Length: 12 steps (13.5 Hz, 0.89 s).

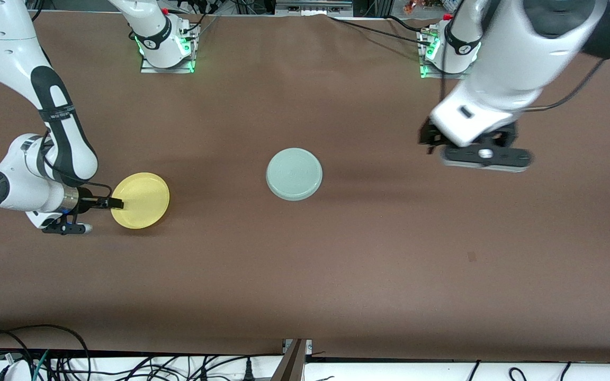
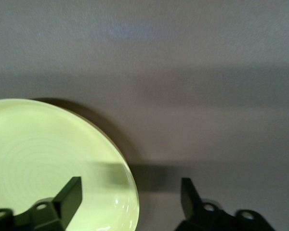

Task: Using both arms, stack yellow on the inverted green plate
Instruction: 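Retract the left gripper while the right gripper grasps the yellow plate rim, then lift the yellow plate with the right gripper toward the green plate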

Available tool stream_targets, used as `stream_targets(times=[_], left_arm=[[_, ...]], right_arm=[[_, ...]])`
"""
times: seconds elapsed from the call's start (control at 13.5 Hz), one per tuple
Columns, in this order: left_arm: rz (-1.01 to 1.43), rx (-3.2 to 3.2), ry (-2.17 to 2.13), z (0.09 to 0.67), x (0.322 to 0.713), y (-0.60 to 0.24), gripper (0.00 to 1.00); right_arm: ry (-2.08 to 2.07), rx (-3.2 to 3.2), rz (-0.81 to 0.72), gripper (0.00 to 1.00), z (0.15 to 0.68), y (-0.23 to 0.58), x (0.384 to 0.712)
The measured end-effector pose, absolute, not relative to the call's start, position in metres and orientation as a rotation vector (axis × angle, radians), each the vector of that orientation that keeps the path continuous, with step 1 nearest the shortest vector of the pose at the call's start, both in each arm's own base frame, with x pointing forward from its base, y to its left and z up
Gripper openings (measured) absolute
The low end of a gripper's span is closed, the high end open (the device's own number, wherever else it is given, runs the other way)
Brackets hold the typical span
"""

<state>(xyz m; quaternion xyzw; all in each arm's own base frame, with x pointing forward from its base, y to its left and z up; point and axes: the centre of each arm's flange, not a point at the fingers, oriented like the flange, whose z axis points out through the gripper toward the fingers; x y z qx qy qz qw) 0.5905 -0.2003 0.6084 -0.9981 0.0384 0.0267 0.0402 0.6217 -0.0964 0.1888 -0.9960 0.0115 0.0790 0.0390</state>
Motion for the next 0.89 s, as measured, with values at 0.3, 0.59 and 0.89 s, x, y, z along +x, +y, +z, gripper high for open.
stream_targets(times=[0.3,0.59,0.89], left_arm=[[0.236,-3.086,-0.028,0.594,0.569,-0.077,1.00],[0.268,-3.104,-0.034,0.580,0.537,-0.020,1.00],[0.257,-3.117,-0.038,0.579,0.517,0.009,1.00]], right_arm=[[0.017,-3.051,0.249,0.40,0.186,-0.096,0.619],[0.012,-3.039,0.240,0.03,0.190,-0.091,0.621],[0.022,-2.929,0.206,0.02,0.219,-0.055,0.633]])
